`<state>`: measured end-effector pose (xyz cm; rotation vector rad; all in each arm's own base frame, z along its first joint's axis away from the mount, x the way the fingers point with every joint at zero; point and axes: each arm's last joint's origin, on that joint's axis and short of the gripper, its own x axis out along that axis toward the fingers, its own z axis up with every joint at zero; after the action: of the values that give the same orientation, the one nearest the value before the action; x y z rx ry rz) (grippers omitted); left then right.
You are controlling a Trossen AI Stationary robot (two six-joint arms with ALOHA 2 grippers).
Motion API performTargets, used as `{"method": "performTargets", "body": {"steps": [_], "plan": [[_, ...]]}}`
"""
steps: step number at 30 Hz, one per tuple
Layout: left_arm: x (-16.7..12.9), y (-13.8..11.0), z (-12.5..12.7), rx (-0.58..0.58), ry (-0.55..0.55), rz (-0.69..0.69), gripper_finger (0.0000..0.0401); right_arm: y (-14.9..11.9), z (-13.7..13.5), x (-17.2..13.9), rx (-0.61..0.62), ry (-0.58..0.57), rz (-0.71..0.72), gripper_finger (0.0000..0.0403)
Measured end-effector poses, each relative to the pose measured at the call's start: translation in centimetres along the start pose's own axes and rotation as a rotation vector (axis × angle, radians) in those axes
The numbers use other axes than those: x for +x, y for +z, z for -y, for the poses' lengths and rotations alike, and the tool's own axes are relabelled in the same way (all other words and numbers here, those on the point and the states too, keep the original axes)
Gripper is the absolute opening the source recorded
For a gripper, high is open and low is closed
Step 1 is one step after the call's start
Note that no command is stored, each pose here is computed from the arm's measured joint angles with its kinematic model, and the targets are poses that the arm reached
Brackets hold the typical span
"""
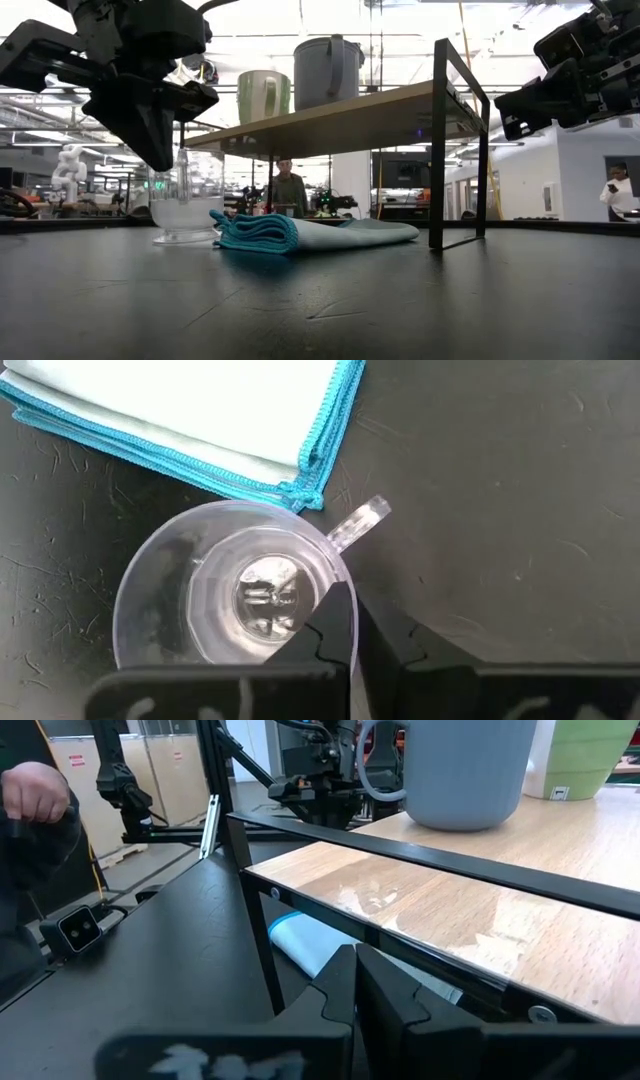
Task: Stack small to large cups/mugs on shelf
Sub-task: Put the transparent mug on the shelf
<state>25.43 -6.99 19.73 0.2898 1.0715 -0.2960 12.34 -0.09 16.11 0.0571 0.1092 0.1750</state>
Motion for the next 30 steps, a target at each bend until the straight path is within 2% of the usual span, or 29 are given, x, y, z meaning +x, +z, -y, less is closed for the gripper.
{"method": "performTargets", "body": {"steps": [30], "plan": [[-0.01, 0.0, -0.02, 0.037, 0.008, 0.0, 0.0005, -0.01, 0.0, 0.0, 0.0, 0.0, -0.001, 0.0]]}}
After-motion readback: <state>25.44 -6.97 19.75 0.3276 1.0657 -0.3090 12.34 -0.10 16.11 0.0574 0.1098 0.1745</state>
